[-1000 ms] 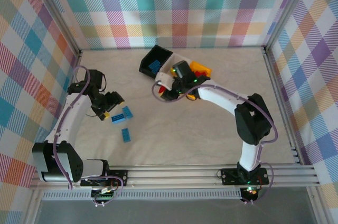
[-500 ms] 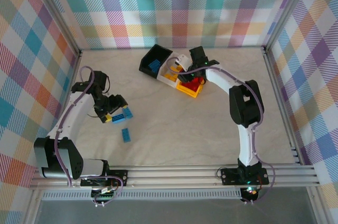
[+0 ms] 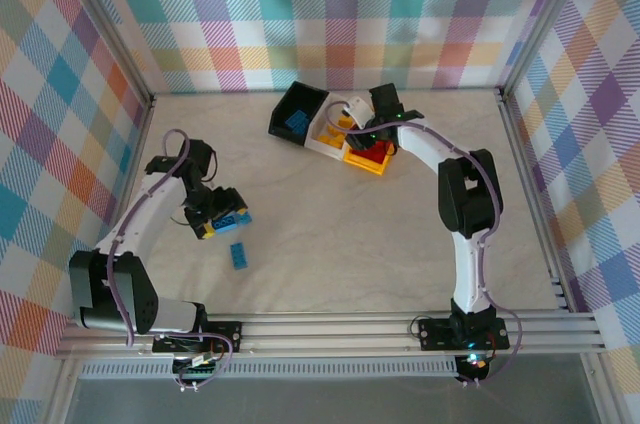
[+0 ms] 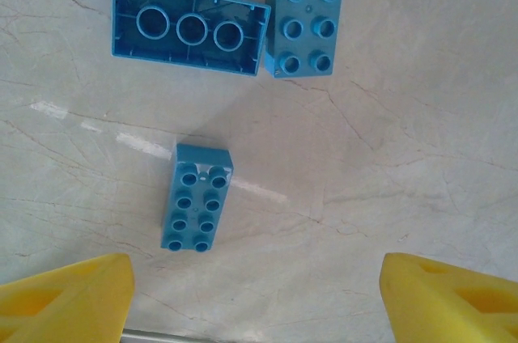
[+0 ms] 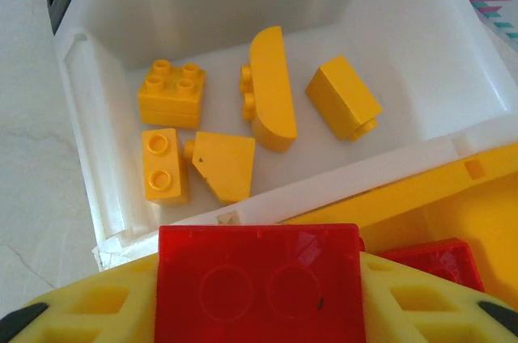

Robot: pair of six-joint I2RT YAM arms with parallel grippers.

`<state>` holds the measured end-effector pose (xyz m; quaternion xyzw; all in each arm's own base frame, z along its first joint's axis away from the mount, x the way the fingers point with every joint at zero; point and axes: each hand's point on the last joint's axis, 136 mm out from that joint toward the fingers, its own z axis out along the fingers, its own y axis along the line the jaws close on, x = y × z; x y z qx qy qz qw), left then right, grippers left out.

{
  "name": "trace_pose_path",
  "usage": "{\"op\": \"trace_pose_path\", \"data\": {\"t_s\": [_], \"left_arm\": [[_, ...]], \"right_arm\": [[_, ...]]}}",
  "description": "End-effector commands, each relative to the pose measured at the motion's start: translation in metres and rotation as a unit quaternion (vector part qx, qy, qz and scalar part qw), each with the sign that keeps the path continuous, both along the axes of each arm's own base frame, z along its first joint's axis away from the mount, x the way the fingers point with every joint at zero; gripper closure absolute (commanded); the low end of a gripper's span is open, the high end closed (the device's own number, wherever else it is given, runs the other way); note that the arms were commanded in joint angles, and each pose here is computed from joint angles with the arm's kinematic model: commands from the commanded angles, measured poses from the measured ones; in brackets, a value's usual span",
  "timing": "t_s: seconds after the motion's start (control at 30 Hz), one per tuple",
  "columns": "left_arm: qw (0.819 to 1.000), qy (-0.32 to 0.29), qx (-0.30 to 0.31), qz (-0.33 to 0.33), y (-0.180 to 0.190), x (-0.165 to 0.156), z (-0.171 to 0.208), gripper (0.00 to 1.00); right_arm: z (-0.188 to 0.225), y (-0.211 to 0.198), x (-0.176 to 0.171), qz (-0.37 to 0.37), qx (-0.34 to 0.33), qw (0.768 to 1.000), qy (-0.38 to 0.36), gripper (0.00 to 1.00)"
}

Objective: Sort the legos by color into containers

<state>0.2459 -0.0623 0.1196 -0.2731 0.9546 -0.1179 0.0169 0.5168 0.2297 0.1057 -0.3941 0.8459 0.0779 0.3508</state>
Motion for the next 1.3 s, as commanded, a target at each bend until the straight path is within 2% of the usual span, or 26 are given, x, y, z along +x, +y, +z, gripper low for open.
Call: {"op": "trace_pose_path", "data": {"t_s": [0.0, 0.17, 0.47, 0.57, 0.77, 1.0, 1.27], "left_arm": [[0.999, 0.023, 0.02, -0.019, 0.002, -0.013, -0.004, 0.2], [0.999, 0.036, 0.025, -0.02, 0.001, -0.018, -0.011, 0.19], [0.997, 0.053, 0.045, -0.033, 0.003, -0.026, -0.016, 0.18], [0.996, 0.057, 0.051, -0.036, 0.004, -0.028, -0.017, 0.18], [0.994, 0.068, 0.073, -0.048, 0.008, -0.034, -0.015, 0.16], [0.99, 0.089, 0.095, -0.061, 0.007, -0.048, -0.034, 0.16], [0.988, 0.097, 0.097, -0.075, -0.012, -0.049, -0.065, 0.18]], "right_arm": [[-0.016, -0.022, -0.01, -0.015, -0.031, 0.999, 0.03, 0.52], [-0.022, -0.028, -0.007, -0.026, -0.031, 0.998, 0.041, 0.51], [-0.007, -0.028, 0.001, -0.03, -0.023, 0.999, 0.029, 0.35], [0.004, -0.029, 0.004, -0.035, -0.016, 0.999, 0.019, 0.28], [0.053, -0.023, 0.003, -0.046, 0.039, 0.998, -0.026, 0.27], [0.101, 0.006, -0.035, -0.023, 0.137, 0.99, -0.024, 0.27], [0.114, 0.046, -0.098, 0.04, 0.157, 0.987, -0.009, 0.26]]}}
